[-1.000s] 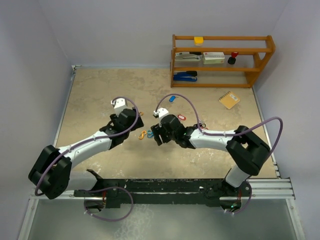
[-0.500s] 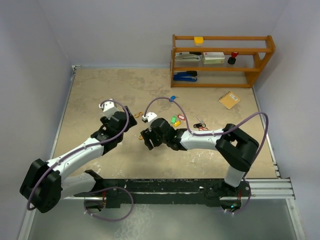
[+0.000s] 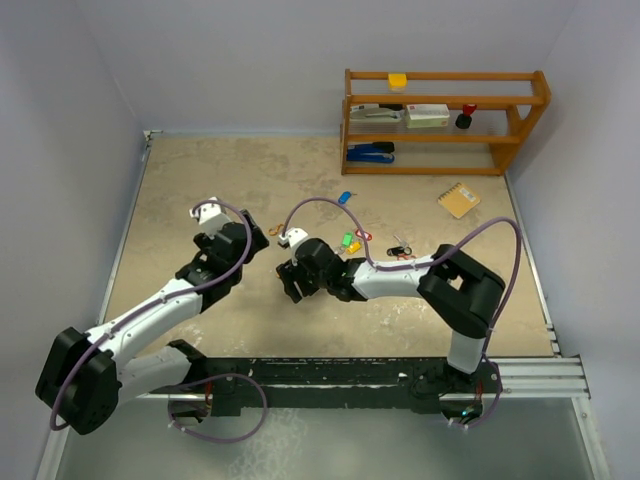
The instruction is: Put the keys on the keyring
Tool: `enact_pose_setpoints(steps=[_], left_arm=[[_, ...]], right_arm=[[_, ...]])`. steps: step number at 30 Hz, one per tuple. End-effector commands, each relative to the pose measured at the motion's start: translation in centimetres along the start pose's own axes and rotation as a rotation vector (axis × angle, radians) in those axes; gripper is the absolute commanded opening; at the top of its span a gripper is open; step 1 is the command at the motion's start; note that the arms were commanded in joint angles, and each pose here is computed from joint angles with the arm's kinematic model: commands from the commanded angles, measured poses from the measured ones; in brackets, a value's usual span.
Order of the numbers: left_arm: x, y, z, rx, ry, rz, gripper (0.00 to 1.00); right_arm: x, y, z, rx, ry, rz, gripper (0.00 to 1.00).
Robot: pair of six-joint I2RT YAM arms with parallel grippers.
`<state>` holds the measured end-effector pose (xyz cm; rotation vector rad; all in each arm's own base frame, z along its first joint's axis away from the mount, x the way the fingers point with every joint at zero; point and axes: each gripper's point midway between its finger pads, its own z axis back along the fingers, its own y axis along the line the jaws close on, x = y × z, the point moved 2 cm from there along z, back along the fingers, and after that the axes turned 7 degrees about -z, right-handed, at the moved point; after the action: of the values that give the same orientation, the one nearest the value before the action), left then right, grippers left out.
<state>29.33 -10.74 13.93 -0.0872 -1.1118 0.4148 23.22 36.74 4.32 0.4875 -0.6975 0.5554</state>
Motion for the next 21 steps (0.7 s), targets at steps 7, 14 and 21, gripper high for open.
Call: enact_pose_setpoints(steps=[7, 14, 21], left_arm=[[1.7, 0.5, 0.5, 0.014, -0.056, 0.041, 0.88], [2.0, 0.9, 0.6, 0.023, -0.063, 0.045, 0.88], [2.1, 1.3, 0.7, 0.033, -0.065, 0.042, 0.89]], right_arm=[[2.0, 1.6, -1.0, 0.051, -0.043, -0.014, 0.69], [2.1, 1.2, -1.7, 0.019, -0.046, -0.014, 0.70], [3.0, 0.7, -2.5, -0.035, -0.057, -0.007, 0.71]])
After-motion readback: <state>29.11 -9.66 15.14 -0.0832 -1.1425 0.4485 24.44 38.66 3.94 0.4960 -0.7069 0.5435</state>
